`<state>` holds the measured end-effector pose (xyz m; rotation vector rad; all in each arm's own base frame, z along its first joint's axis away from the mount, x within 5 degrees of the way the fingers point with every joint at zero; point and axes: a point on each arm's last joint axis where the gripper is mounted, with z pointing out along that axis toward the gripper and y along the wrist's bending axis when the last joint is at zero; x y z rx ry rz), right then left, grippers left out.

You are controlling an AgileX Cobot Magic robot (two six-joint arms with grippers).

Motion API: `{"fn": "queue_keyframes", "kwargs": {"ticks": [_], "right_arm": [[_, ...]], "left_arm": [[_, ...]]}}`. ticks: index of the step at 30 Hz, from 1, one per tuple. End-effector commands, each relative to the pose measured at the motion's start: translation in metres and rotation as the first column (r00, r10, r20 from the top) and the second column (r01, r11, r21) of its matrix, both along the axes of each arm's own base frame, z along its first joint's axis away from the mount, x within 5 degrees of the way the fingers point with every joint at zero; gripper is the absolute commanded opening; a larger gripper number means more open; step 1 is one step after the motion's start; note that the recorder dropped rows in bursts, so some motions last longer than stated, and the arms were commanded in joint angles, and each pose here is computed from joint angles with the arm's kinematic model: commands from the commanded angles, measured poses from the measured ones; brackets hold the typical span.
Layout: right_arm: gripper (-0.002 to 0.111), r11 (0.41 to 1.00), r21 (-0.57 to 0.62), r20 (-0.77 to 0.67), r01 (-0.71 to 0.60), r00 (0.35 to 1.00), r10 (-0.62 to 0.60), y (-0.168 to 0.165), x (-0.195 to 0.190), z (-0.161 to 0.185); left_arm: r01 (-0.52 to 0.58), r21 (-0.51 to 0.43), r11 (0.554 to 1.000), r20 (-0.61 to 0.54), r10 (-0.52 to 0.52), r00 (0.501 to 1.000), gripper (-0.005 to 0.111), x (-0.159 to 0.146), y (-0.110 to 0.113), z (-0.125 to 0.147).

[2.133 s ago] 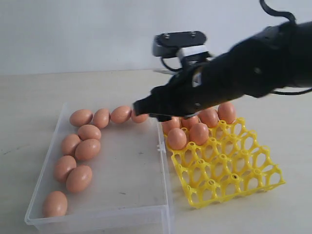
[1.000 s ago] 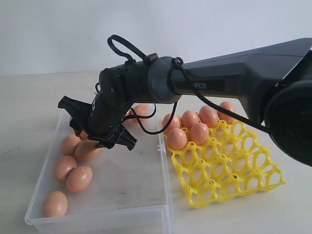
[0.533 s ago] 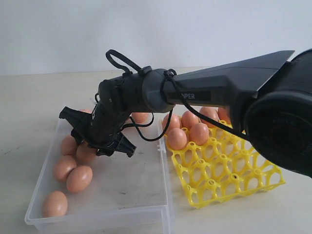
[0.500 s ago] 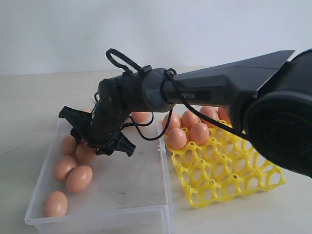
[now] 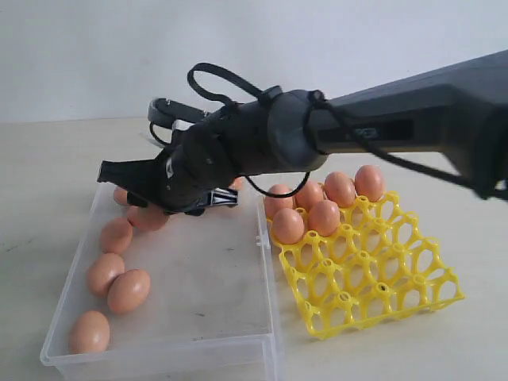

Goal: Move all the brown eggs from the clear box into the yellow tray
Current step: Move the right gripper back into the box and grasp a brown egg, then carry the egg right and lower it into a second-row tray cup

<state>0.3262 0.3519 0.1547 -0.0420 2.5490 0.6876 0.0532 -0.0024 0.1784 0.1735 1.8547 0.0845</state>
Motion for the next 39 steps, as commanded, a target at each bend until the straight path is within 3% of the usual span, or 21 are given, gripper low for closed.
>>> {"fn": "queue_keyframes", "kwargs": {"ticks": [1,5,10,15,20,25,31,39], "right_arm": [[0.000,0.992,0.030,0.245,-0.121,0.963,0.110,-0.026,-0.009,0.027],[0.000,0.981,-0.026,0.411,-0.192,0.893,0.185,-0.061,-0.019,0.043],[0.000,0.981,-0.100,0.506,-0.166,0.840,0.194,-0.117,-0.034,0.050],[0.000,0.995,-0.084,0.558,-0.051,0.825,0.089,-0.176,-0.049,0.048],[0.000,0.989,-0.058,0.581,0.135,0.810,-0.076,-0.242,-0.066,0.024],[0.000,0.982,-0.084,0.575,0.171,0.813,-0.093,-0.260,-0.062,0.003],[0.000,0.984,-0.081,0.543,0.160,0.835,-0.091,-0.256,-0.056,-0.026],[0.000,0.986,-0.086,0.545,0.140,0.836,-0.071,-0.250,-0.042,-0.033]], "left_arm": [[-0.003,-0.013,1.000,0.018,0.003,1.000,0.000,0.000,0.000,0.002],[-0.003,-0.013,1.000,0.018,0.003,1.000,0.000,0.000,0.000,0.002],[-0.003,-0.013,1.000,0.018,0.003,1.000,0.000,0.000,0.000,0.002],[-0.003,-0.013,1.000,0.018,0.003,1.000,0.000,0.000,0.000,0.002],[-0.003,-0.013,1.000,0.018,0.003,1.000,0.000,0.000,0.000,0.002],[-0.003,-0.013,1.000,0.018,0.003,1.000,0.000,0.000,0.000,0.002],[-0.003,-0.013,1.000,0.018,0.003,1.000,0.000,0.000,0.000,0.002],[-0.003,-0.013,1.000,0.018,0.003,1.000,0.000,0.000,0.000,0.002]]}}
